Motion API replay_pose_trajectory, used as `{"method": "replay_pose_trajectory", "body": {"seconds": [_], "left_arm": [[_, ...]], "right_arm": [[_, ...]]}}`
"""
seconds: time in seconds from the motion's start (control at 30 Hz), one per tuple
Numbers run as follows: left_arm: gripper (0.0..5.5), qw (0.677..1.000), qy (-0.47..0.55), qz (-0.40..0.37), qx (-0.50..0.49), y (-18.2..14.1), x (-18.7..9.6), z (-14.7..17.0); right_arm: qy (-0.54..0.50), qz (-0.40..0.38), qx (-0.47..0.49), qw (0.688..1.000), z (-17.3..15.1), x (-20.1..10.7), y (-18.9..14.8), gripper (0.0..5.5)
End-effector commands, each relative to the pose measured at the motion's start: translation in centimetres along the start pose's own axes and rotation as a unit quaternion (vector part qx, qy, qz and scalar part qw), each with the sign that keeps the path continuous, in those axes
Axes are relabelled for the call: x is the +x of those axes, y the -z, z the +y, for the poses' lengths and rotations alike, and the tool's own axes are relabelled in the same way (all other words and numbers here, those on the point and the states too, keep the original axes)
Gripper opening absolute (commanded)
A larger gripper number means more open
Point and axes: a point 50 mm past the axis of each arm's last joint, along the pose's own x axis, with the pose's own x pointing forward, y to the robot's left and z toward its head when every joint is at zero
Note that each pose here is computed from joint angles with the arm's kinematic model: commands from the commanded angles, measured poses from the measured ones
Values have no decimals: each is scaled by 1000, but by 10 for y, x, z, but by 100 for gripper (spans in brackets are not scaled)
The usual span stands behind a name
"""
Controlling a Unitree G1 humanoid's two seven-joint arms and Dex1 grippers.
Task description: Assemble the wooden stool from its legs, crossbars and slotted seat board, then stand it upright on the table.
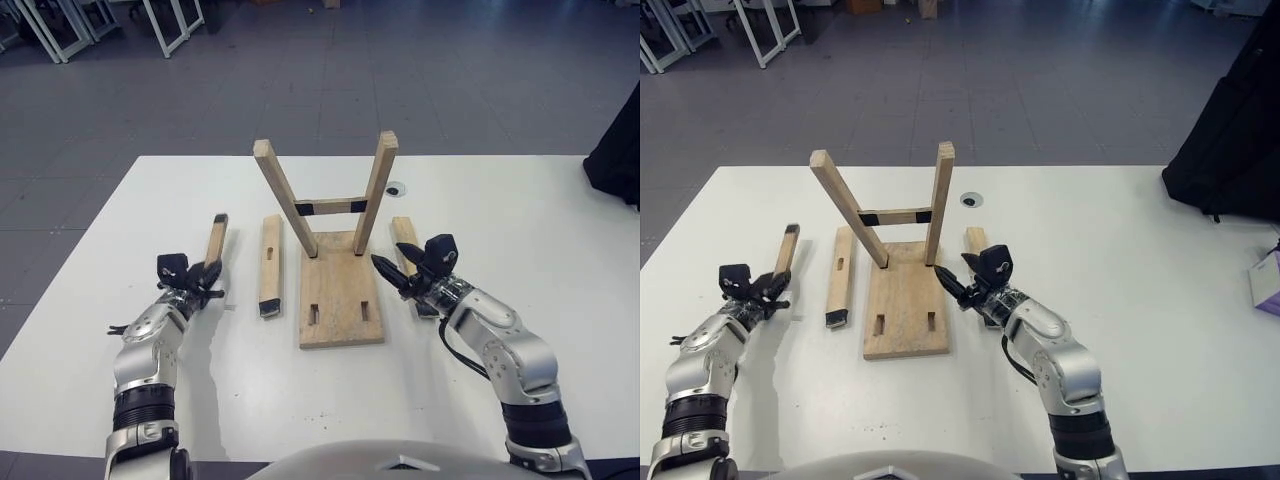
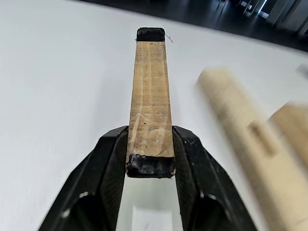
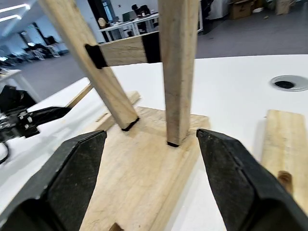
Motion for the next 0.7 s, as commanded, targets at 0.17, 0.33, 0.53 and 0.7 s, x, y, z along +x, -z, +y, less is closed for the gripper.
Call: {"method": "replay_pose_trajectory", "body": {"seconds": [0.17,0.33,0.53,0.7], "left_arm": [[131,960,32,-269,66,-86,-20,-67],[131,936,212,-265,94,-89,-31,-120],[131,919,322,-152,170,-48,-32,-135],[131,891,383,-114,217,-34,-35,-149]], "right_arm": [[-76,-41,148,985,7,-8,-15,343],[-80,-54,176,980,6,-7,-17,343],[-143,-107,230,957,19,-5,-35,343],[-196,-159,271,929,30,-2,-56,343]]}}
